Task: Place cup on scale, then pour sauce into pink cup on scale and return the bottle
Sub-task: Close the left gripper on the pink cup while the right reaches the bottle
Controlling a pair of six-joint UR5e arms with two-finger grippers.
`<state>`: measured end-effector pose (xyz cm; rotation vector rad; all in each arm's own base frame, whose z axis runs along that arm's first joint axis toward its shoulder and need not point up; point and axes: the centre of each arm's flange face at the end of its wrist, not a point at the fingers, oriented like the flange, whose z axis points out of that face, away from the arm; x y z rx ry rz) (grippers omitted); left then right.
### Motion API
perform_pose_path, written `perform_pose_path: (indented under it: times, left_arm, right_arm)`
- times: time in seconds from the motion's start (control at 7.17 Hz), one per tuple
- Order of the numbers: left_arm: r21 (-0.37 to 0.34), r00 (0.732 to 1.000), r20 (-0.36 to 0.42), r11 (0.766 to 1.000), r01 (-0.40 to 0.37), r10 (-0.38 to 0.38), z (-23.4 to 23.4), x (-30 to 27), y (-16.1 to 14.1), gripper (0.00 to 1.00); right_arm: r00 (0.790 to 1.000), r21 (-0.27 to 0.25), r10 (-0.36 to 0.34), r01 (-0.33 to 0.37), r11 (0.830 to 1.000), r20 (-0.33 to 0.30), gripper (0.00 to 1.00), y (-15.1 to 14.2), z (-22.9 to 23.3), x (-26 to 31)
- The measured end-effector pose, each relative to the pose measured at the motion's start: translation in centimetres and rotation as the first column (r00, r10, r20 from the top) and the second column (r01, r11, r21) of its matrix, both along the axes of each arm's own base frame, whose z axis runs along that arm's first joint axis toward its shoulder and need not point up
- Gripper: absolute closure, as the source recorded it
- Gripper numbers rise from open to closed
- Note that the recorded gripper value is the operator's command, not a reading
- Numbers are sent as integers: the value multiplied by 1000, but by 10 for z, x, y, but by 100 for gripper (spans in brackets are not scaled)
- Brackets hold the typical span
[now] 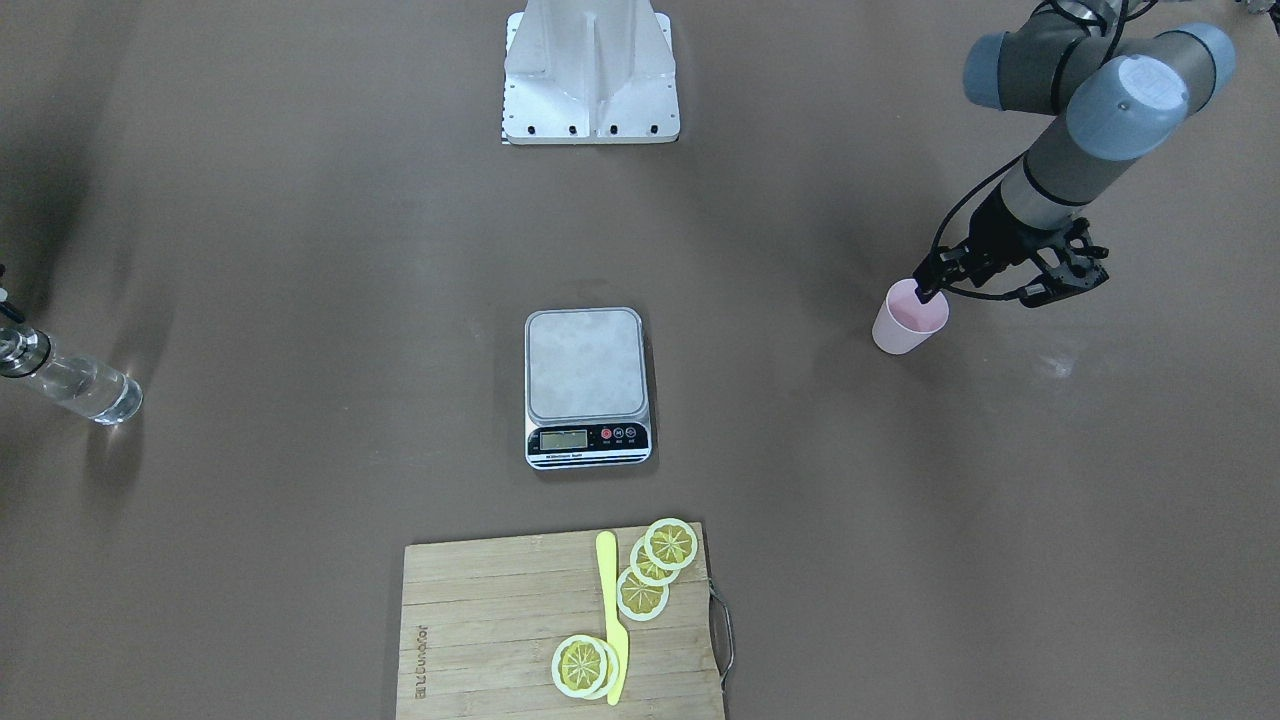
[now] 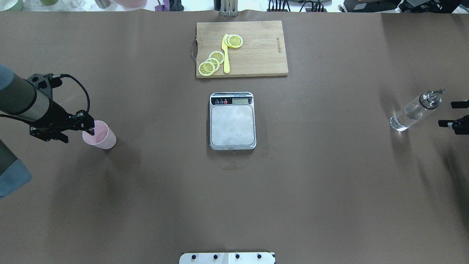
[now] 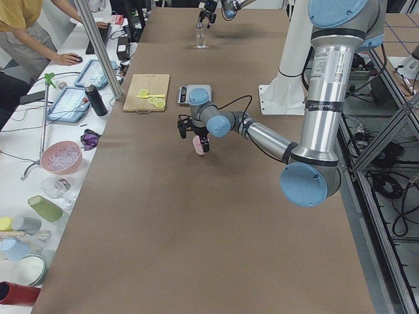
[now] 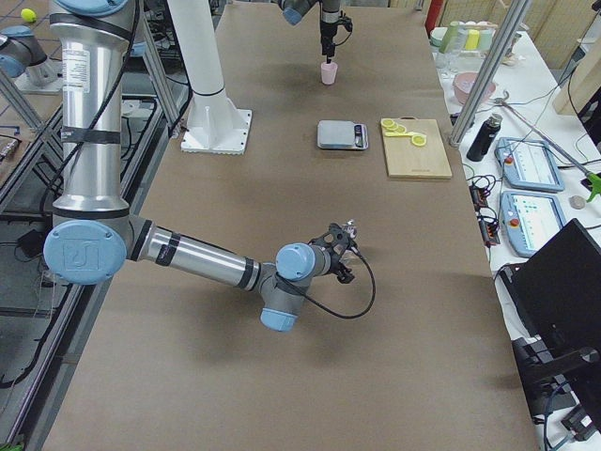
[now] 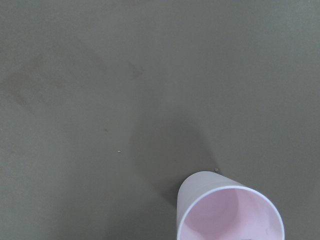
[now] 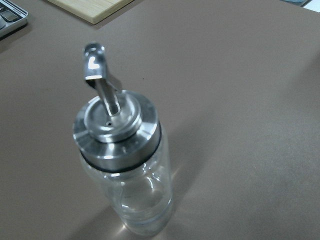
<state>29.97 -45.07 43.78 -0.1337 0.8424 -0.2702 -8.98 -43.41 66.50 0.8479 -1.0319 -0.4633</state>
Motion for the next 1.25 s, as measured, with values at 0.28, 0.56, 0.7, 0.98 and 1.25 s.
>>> perform_pose_path:
  times: [0.28, 0.56, 0.7, 0.98, 1.25]
  left_arm:
    - [0, 1000, 0, 1000, -6, 6, 0, 3, 1, 31]
    - [-5, 1000, -1, 1000, -5, 5, 0, 7, -1, 31]
    - [-8, 1000, -2, 1000, -2, 2, -1, 9, -2, 31]
    - [-12, 1000, -2, 1000, -1, 1, -1, 10, -3, 34]
    - [-15, 1000, 2, 1000, -3, 3, 3, 11, -4, 37]
  right_arm:
    - [1000, 17, 1, -1, 1000, 8, 0, -6, -7, -11]
    - [1000, 26, 4, -4, 1000, 14, 0, -15, -15, -20]
    - [1000, 25, 4, -5, 1000, 19, 0, -18, -18, -24]
    - [1000, 26, 6, -6, 1000, 21, 0, -22, -21, -31]
    - [999, 23, 7, -8, 1000, 34, 0, -25, -24, -38]
